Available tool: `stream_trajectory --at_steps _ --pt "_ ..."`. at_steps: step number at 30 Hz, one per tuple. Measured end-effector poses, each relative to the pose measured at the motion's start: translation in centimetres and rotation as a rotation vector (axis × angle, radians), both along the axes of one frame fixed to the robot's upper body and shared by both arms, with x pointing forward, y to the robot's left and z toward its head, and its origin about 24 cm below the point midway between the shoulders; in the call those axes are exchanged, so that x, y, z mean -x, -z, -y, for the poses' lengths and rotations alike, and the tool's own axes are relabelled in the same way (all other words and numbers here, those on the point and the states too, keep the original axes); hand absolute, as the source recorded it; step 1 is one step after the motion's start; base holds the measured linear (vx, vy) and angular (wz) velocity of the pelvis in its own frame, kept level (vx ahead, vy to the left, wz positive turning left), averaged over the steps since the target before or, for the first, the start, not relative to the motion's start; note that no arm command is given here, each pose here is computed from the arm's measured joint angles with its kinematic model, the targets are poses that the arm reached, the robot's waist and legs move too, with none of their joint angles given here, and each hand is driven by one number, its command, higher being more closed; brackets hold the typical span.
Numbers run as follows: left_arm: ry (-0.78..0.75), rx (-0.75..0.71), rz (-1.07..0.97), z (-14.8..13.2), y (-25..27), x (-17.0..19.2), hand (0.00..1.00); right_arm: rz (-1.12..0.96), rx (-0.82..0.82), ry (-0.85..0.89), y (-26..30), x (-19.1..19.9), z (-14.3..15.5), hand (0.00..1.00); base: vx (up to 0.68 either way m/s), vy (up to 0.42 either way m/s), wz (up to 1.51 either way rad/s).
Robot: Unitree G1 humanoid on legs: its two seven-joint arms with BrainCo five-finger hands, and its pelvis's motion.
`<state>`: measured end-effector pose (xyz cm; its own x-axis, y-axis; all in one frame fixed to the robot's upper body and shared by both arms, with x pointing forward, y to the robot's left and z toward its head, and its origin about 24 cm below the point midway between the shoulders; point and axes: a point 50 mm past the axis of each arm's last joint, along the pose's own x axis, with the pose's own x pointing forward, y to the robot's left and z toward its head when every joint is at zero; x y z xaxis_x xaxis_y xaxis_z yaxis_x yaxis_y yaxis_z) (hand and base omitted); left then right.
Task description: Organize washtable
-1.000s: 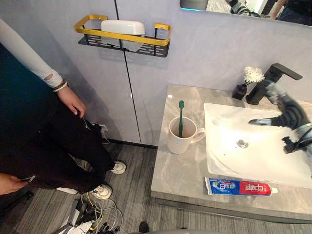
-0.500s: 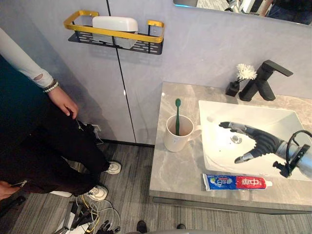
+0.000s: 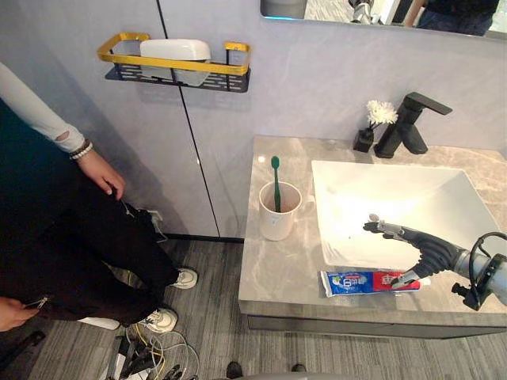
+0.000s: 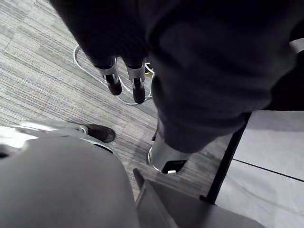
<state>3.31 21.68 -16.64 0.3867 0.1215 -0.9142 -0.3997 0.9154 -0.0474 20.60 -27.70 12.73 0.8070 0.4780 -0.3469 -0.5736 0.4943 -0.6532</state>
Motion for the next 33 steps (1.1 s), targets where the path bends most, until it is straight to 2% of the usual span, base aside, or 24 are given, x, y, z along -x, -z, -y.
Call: stream_trajectory --at_steps 24,33 --pt "-0.003 0.006 -0.002 0.0 0.0 0.1 0.0 0.005 0.01 0.054 0.3 -0.2 0.9 0.0 -0.01 0.005 -0.02" --pt "-0.013 0.002 0.012 -0.3 -0.1 -0.2 0.0 0.009 0.121 0.084 0.7 -0.4 2.1 0.0 0.0 0.0 0.0"
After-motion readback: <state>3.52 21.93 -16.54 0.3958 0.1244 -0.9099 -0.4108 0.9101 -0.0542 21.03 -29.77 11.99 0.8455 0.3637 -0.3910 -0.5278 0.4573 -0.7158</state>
